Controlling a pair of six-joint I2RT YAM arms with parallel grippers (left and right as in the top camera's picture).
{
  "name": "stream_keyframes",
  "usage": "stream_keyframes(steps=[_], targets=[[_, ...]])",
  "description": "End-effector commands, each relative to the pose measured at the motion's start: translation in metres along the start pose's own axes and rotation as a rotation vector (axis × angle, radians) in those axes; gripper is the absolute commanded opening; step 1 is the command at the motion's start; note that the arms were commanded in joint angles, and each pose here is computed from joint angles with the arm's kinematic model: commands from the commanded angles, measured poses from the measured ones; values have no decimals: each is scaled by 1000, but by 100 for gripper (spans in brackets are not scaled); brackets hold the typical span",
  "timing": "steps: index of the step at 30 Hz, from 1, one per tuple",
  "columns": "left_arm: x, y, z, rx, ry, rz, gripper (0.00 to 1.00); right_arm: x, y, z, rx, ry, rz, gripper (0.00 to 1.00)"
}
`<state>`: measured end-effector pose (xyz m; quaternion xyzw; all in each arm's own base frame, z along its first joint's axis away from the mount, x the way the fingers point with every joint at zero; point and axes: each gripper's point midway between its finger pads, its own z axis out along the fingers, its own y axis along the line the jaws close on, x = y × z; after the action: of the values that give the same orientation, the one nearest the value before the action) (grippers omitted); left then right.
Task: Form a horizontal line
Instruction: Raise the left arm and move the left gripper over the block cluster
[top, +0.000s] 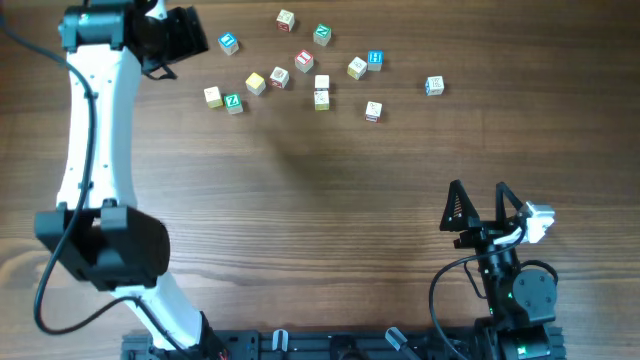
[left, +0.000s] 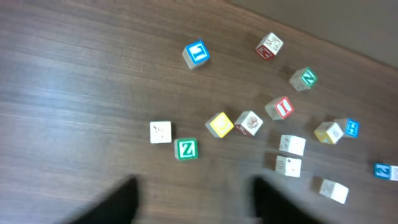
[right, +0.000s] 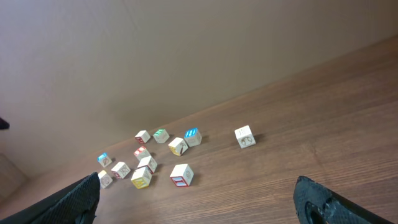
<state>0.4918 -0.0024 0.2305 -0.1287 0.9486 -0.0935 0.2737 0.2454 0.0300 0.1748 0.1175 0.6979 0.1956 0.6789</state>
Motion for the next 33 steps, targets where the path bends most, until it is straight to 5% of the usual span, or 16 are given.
stream_keyframes(steps=[1, 12, 25, 33], targets=[[0, -2, 8, 11, 12, 10, 4, -1, 2, 0, -11, -5, 1, 100], [2, -2, 8, 8, 19, 9, 9, -1, 2, 0, -11, -5, 1, 100], [-9, 13, 12, -78, -35, -98, 4, -1, 2, 0, -10, -5, 1, 100], [-2, 25, 57, -115, 16, -110, 4, -1, 2, 0, -11, -5, 1, 100]])
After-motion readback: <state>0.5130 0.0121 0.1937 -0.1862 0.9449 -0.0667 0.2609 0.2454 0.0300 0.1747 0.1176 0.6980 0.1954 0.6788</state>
